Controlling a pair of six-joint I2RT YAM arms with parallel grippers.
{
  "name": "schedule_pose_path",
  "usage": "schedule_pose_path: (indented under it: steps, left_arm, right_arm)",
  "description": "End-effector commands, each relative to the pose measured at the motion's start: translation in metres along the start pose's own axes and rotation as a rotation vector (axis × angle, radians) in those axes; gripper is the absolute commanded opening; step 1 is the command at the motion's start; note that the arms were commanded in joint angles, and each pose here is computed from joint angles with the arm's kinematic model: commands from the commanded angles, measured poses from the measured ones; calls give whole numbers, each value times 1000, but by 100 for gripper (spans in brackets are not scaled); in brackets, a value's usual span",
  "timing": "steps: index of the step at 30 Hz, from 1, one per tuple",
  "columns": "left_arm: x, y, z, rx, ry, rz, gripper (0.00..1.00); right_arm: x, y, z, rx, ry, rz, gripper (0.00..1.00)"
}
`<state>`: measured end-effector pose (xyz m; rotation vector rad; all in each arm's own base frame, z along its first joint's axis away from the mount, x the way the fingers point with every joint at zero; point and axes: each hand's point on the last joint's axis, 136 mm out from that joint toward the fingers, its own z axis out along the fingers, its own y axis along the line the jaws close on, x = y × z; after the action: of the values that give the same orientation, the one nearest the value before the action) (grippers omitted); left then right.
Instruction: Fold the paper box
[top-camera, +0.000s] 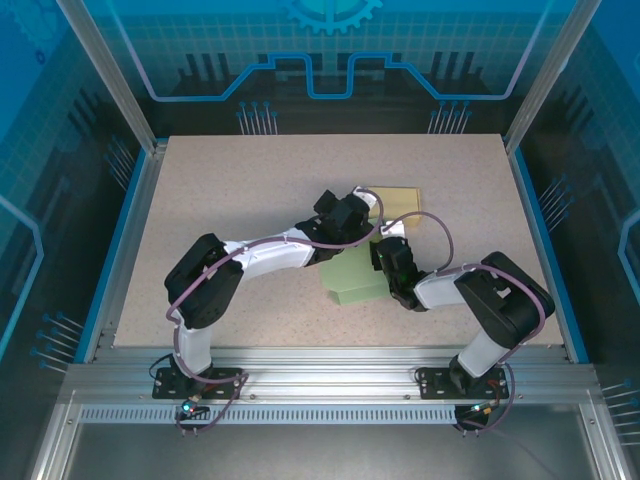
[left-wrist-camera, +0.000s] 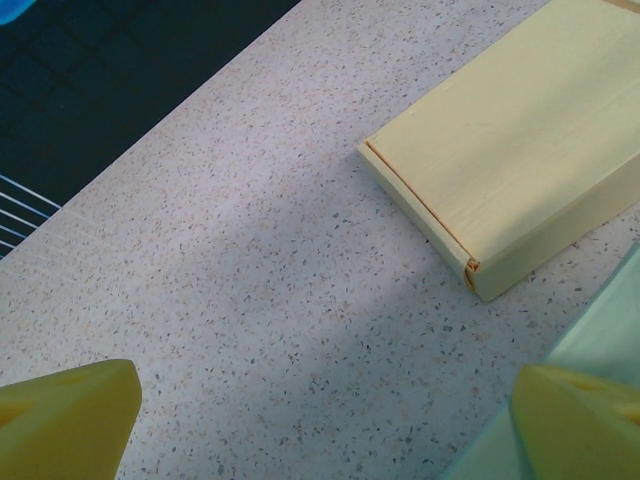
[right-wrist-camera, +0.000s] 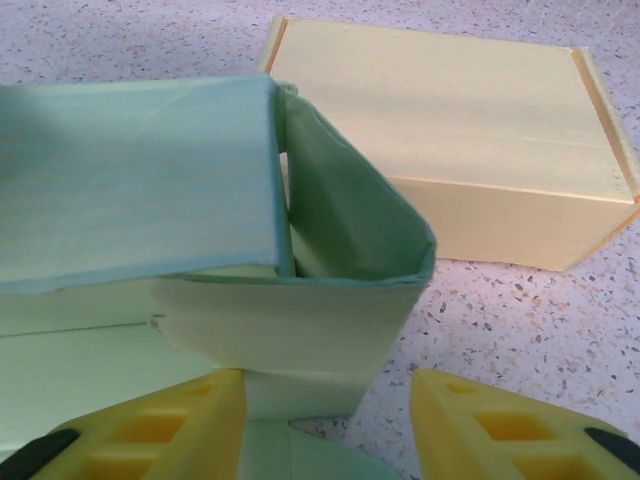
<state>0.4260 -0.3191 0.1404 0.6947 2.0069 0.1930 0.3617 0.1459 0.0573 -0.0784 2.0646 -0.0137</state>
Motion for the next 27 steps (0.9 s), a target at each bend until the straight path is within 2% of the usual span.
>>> schedule_pose_path:
  steps: [1,5,8,13,21,27]
  left_arm:
    - [14,-6,6,20,38,58,95]
    - [14,-5,7,31,38,61,92]
    - [14,-5,7,43,39,58,89]
    - [14,-10,8,79,37,60,87]
    - [12,-11,12,123,40,31,83]
    - [-15,6,-2,171,-11,-39,81]
  right_arm:
    - [-22,0,1,-8,-60,35,52]
    - [-25,-7,4,13,-65,51,53]
    - [-26,-14,7,25,-62,84,62]
    - [-33,-11,14,9,-68,80,68]
    - [-42,7,29,-90,-65,64,67]
    - [-34,4,23,-85,-47,79,66]
